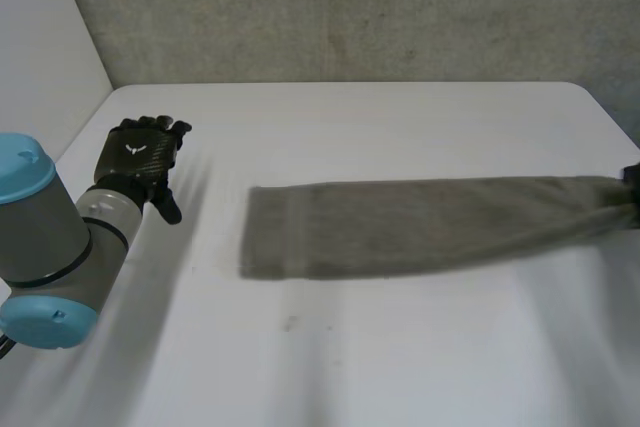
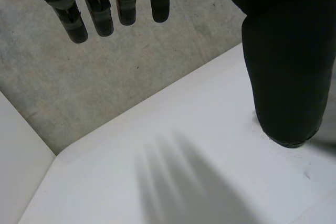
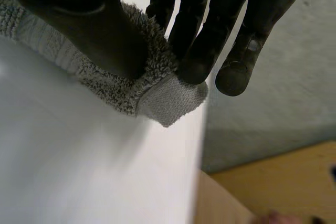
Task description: Fold the towel.
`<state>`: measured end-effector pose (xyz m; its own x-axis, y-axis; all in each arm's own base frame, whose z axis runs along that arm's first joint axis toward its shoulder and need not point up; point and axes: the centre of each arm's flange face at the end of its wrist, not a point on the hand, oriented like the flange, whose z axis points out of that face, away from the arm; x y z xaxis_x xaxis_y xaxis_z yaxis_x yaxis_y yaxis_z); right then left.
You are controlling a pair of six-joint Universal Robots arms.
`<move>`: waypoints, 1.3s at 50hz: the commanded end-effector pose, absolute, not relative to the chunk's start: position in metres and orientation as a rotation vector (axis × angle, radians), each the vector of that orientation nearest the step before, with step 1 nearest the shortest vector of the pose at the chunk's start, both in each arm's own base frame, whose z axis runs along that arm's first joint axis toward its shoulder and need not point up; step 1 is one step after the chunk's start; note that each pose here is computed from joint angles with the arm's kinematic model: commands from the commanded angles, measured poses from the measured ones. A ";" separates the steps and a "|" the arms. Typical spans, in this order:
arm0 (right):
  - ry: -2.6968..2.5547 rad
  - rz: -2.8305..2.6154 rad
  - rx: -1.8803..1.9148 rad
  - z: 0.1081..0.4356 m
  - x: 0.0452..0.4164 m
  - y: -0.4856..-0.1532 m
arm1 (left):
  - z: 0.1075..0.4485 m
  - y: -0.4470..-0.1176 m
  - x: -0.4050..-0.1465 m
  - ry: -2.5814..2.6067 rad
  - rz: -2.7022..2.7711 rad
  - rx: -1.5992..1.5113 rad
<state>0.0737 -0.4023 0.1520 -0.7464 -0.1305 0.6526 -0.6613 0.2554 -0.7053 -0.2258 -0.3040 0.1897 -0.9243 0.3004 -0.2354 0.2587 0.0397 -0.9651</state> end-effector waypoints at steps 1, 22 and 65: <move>-1.921 1.667 0.820 0.196 0.119 -0.407 | 0.191 -0.304 -0.226 -2.240 2.073 -0.602; -1.832 2.026 1.857 0.129 0.422 -0.195 | 0.187 -0.301 -0.226 -2.251 2.055 -0.610; -2.071 2.094 1.270 0.185 0.295 -0.291 | 0.192 -0.290 -0.240 -2.203 2.054 -0.652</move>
